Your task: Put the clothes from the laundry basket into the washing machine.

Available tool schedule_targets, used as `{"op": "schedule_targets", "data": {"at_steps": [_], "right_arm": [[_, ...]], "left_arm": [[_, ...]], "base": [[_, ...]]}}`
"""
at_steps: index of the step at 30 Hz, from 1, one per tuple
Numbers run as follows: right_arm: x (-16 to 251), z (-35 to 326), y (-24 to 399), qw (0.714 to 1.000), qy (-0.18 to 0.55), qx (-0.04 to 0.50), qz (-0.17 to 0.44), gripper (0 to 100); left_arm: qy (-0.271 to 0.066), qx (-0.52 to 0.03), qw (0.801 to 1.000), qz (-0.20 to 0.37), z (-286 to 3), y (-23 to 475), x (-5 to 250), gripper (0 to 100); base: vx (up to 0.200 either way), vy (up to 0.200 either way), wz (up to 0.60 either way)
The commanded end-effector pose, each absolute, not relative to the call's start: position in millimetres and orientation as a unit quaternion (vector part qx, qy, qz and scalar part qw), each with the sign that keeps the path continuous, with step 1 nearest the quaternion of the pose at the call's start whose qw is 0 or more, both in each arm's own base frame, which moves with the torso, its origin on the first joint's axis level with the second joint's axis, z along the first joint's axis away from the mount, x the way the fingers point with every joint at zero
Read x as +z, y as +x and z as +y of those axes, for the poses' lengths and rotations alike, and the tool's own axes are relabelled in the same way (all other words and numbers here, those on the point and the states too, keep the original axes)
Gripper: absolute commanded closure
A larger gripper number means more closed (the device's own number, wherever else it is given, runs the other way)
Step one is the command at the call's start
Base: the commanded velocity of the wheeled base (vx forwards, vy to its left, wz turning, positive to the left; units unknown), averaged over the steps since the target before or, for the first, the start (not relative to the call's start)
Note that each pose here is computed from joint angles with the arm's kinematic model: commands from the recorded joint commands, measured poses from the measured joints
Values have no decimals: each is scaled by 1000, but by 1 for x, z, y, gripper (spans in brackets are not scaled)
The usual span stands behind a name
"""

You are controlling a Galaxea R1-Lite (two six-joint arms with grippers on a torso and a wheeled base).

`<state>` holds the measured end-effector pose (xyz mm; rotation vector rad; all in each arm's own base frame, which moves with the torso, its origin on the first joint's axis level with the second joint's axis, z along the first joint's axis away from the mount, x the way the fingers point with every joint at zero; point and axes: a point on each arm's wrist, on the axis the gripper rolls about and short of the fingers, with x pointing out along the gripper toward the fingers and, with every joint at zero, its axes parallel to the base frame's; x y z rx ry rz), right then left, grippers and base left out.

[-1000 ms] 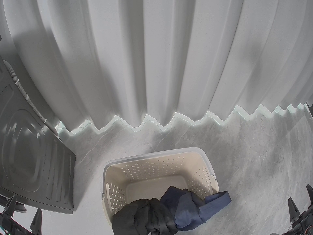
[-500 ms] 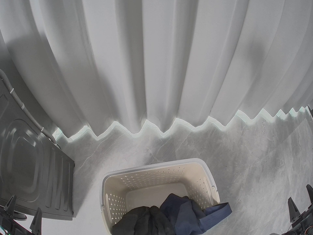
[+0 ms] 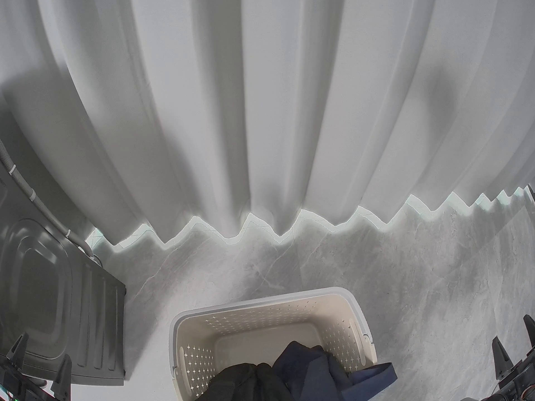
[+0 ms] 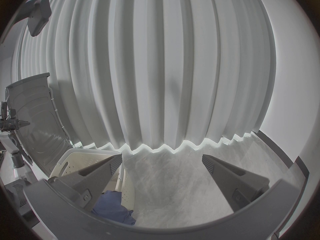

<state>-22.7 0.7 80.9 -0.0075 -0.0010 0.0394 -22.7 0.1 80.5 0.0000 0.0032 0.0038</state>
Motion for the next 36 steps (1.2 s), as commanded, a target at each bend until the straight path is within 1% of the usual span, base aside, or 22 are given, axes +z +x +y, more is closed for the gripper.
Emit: {"op": "schedule_targets", "data": {"at_steps": [1,31,36], "right_arm": [[76,1,-23,1000,-4,19,-1,0],[76,1,-23,1000,-4,20,-1,0],[76,1,-23,1000,-4,20,-1,0]], "left_arm": [[0,2,1000,1,0,-23,75,0],[0,2,1000,2,0,-23,75,0],[0,2,1000,2,0,-23,75,0]], "base": [[0,0,0],[0,0,0],[-200,0,0]]}}
